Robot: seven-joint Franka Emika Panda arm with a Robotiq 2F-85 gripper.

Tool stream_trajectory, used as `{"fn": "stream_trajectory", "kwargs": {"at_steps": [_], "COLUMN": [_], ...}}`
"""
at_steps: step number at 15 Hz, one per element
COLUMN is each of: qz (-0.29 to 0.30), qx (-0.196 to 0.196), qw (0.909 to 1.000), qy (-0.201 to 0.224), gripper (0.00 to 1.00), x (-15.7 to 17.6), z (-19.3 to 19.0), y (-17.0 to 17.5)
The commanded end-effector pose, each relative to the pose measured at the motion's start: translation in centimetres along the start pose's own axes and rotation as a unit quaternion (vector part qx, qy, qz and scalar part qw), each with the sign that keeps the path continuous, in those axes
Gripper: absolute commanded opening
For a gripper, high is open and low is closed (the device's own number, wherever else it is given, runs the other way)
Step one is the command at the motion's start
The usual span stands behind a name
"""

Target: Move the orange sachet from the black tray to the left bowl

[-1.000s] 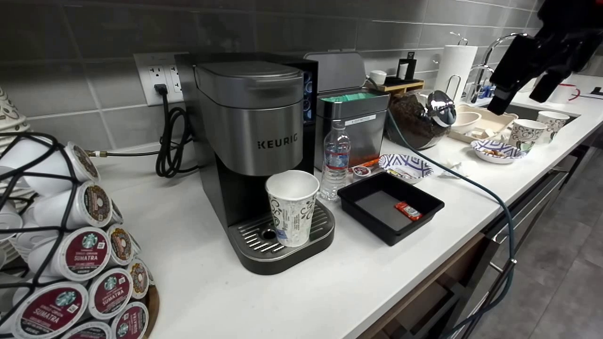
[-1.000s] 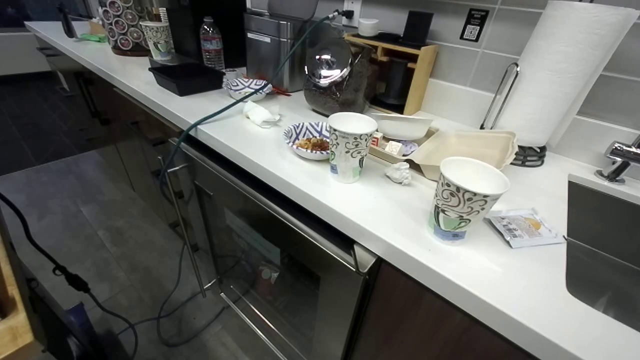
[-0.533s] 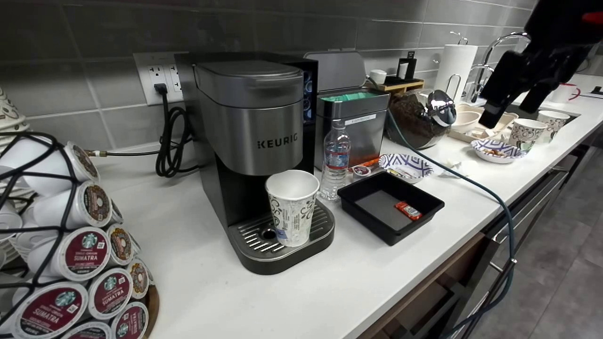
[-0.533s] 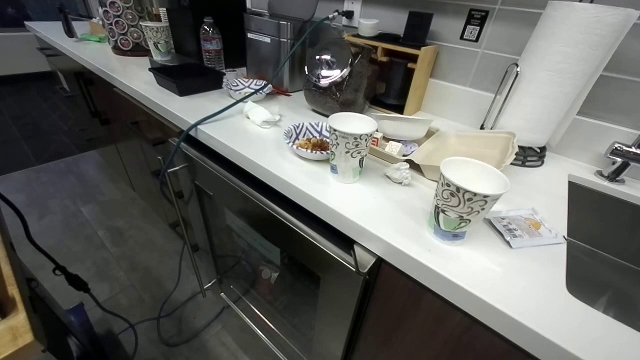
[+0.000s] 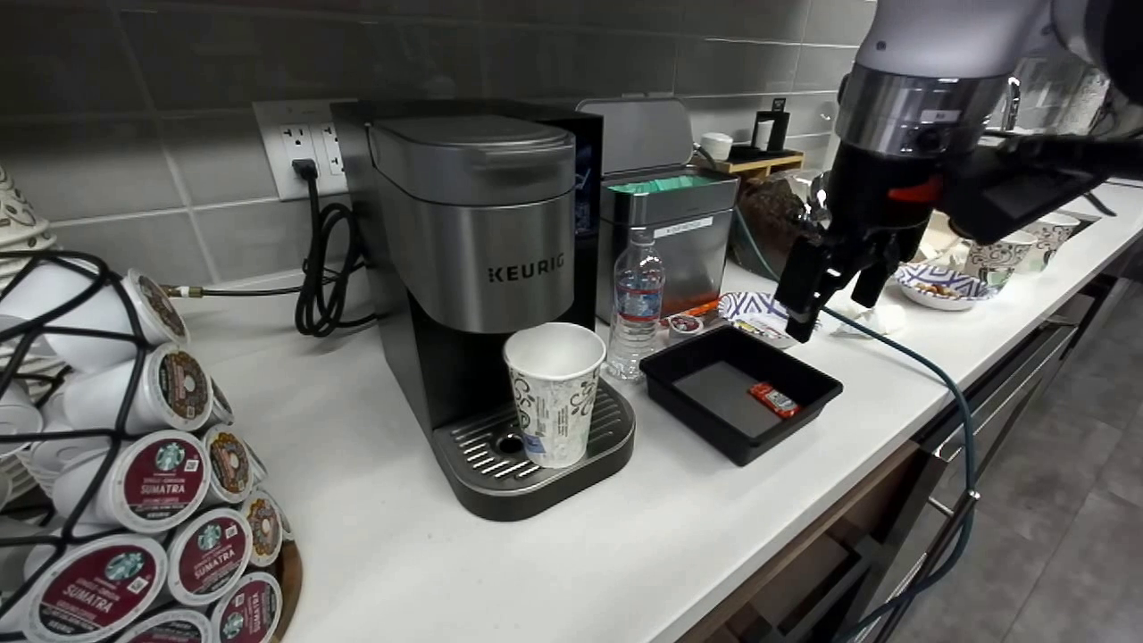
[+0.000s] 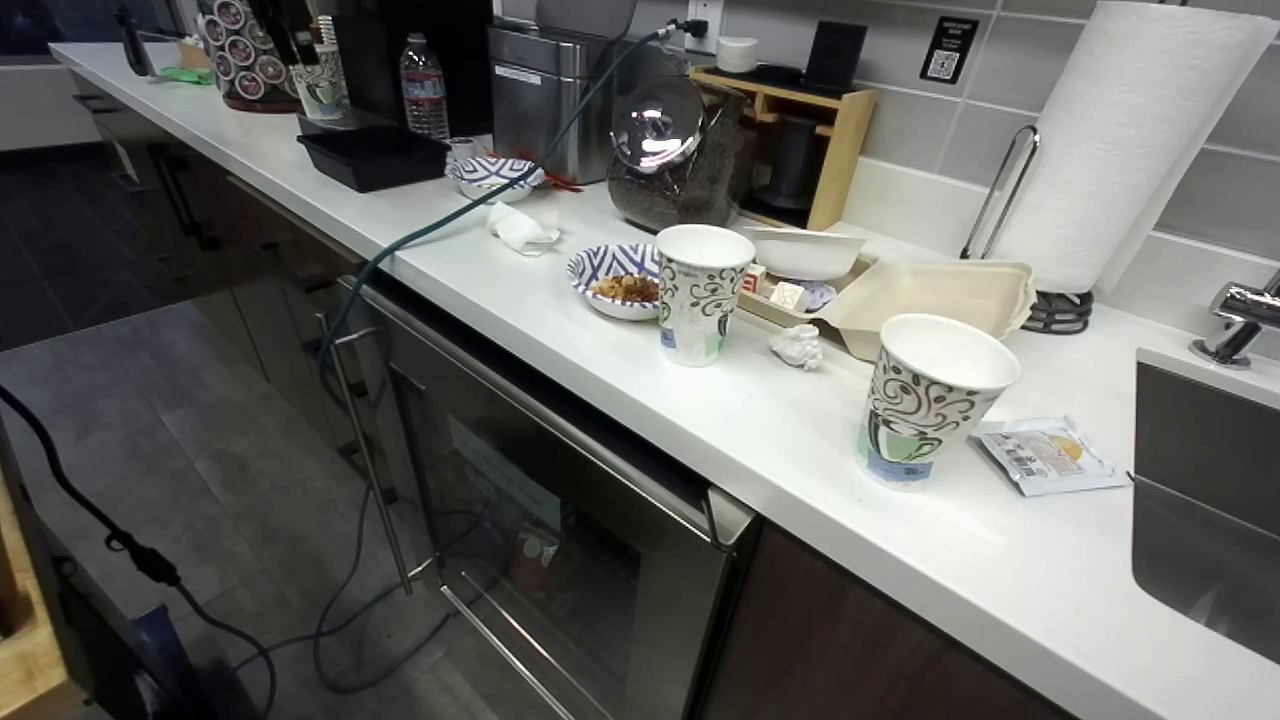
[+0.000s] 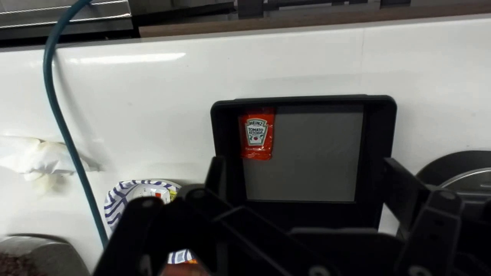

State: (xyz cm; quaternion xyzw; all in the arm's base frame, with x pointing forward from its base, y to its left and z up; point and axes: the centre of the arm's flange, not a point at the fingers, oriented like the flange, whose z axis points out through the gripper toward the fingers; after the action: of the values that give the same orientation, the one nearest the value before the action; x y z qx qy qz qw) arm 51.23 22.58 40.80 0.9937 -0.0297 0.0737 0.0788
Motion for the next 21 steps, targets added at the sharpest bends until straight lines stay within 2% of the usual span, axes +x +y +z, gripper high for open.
{"fn": "stream_trajectory", "kwargs": {"at_steps": [1,4,8,10,11,12,13,15,16,18,19,20,21], "qz": [0.002,-0.004,0.003,0.013,0.017,0.02,0.02,0.024,0.024,0.025,0.022,0.019,0.018], "qx": [0.002,0.015,0.033,0.041,0.045,0.049,0.052,0.055,0.056,0.054,0.05,0.047,0.046], "qw": [1.0,0.9996,0.9976,0.9955,0.9944,0.9935,0.9924,0.9912,0.9906,0.9905,0.9911,0.9915,0.9915], "qy": [-0.004,-0.025,-0.061,-0.084,-0.094,-0.101,-0.11,-0.118,-0.122,-0.124,-0.122,-0.12,-0.12], "gripper": [1.0,1.0,1.0,0.94,0.84,0.83,0.75,0.7,0.63,0.66,0.59,0.61,0.56], "x": [0.6,2.8,5.9,7.3,7.8,8.2,8.4,8.8,9.0,9.2,9.1,9.0,9.0], "z": [0.5,2.8,6.7,8.7,9.7,10.5,11.3,12.8,13.3,14.1,14.2,14.4,14.4], "y": [0.0,-1.0,-0.6,-0.1,0.3,0.5,0.7,1.3,1.7,2.7,3.1,3.5,3.9]}}
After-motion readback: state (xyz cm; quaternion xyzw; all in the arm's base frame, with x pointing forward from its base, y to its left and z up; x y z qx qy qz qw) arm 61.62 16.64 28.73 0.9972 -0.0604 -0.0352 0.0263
